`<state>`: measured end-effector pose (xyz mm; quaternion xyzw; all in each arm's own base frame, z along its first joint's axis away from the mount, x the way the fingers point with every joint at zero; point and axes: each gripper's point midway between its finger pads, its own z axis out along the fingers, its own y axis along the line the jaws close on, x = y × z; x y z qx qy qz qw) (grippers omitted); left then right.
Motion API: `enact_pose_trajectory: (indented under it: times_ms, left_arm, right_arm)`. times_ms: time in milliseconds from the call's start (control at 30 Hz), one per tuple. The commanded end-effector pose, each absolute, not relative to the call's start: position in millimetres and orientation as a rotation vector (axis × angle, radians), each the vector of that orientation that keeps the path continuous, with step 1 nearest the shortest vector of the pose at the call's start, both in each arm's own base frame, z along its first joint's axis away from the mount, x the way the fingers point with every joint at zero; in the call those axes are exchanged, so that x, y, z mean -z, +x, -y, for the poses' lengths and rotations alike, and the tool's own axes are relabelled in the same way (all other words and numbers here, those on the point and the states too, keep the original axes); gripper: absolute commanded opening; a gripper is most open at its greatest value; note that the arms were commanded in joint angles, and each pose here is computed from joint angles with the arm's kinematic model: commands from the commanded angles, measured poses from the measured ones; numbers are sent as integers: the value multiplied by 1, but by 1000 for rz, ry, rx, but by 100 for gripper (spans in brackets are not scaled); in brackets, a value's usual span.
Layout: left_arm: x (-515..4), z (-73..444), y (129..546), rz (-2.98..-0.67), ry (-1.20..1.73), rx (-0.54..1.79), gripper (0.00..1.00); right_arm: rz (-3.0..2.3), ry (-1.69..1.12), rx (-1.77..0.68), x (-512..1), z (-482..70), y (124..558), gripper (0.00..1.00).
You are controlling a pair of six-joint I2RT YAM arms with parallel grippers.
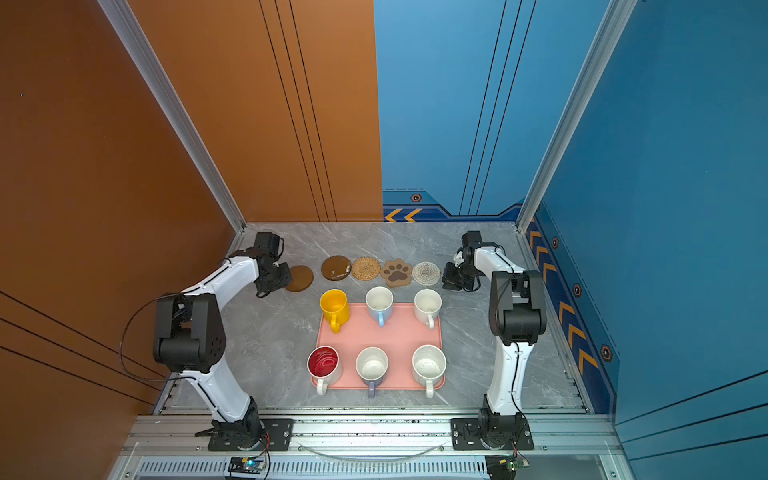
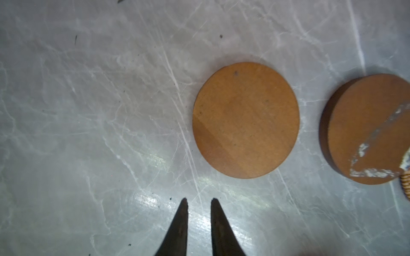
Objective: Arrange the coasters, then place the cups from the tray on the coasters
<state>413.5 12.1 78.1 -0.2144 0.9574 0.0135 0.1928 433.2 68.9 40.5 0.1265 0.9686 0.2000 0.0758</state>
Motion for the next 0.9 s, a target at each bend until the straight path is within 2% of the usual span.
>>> enact_pose_trajectory:
  times_ms: [0,333,867]
  left_arm:
    - [-65,-19,406,-2716,-633,-73,24]
    - [-35,-6,414,-2760,-640,41,26]
    - [-20,-3,428,-2767,-634,45,26]
  right_arm:
    - [-2884,386,-592,-50,-69,431,0]
    - [-2888,391,-592,-49,-68,429,0]
    - [-2888,403,-590,-49,-67,428,0]
